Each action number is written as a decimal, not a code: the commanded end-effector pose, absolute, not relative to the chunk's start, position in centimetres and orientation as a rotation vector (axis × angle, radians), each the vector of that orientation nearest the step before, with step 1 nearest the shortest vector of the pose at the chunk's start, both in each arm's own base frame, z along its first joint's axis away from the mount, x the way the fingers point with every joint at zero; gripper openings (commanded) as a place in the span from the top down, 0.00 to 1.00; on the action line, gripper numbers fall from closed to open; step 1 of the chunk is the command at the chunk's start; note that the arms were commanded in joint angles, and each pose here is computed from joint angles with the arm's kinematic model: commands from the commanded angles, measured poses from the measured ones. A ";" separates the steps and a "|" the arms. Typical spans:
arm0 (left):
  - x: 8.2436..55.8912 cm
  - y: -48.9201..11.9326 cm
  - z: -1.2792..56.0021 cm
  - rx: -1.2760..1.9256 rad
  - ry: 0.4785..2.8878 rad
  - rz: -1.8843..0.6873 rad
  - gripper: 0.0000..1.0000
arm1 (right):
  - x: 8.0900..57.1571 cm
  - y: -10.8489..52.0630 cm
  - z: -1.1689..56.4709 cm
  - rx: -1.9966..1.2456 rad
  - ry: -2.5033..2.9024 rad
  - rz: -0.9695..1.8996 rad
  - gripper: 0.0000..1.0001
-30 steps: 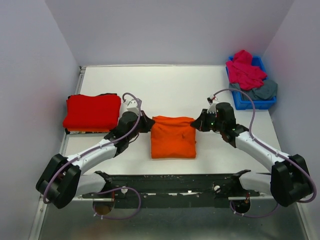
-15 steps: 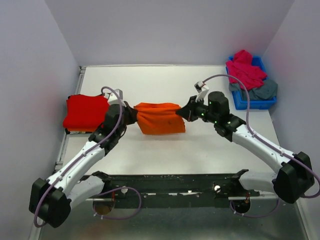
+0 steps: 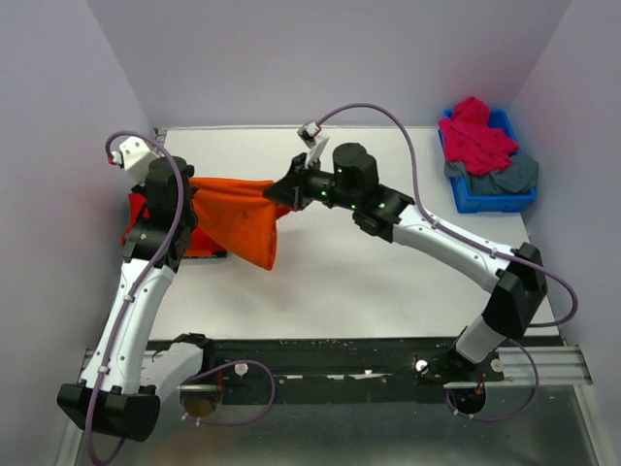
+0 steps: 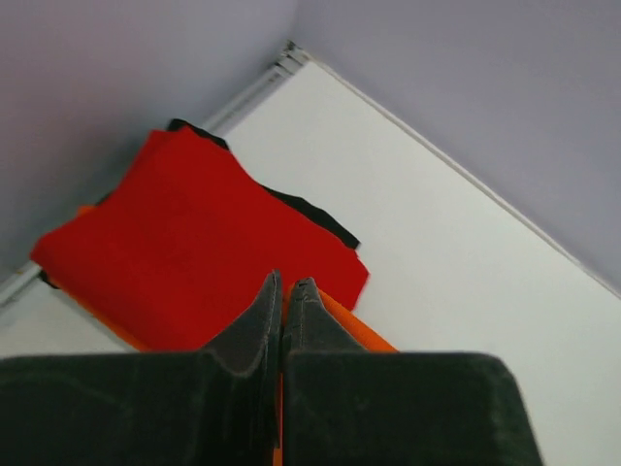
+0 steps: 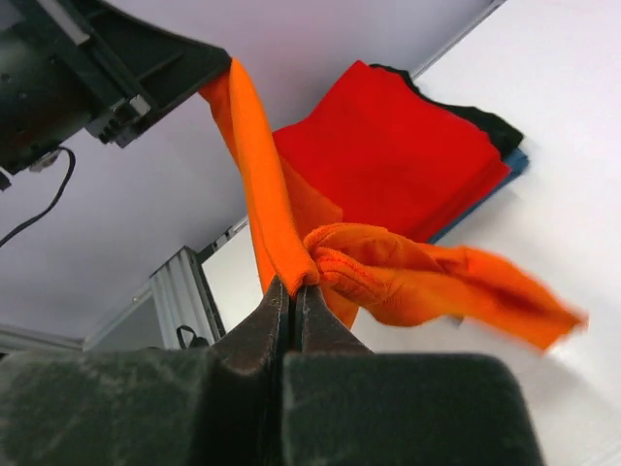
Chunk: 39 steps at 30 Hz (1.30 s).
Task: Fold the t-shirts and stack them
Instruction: Put the neatly folded tshirt into the corner of the board with both arms
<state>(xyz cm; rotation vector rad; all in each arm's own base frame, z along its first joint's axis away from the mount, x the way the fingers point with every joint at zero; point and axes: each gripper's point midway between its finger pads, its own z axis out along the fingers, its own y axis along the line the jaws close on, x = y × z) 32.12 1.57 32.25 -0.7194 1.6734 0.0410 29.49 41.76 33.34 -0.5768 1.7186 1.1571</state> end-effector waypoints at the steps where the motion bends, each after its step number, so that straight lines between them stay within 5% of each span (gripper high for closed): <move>1: 29.1 9.5 33.0 -0.836 1.656 0.476 1.00 | 30.0 45.7 34.3 -0.586 1.705 1.187 0.99; 6: 27.3 13.9 34.5 -0.907 1.588 0.651 1.00 | 30.1 50.8 34.0 -0.630 1.719 1.262 0.99; 12: 29.6 10.8 33.2 -0.799 1.661 0.337 1.00 | 30.5 50.4 34.3 -0.608 1.756 1.184 0.99; 19: 32.5 5.2 30.2 -0.692 1.815 -0.004 1.00 | 29.7 45.4 31.4 -0.549 1.892 1.108 0.99; 27: 31.4 -4.0 23.1 -0.547 2.022 -0.218 1.00 | 25.5 37.9 20.7 -0.454 2.204 1.045 0.99; 39: 33.2 -14.8 17.6 -0.335 2.155 -0.323 1.00 | 21.5 28.6 12.6 -0.120 2.460 0.893 0.99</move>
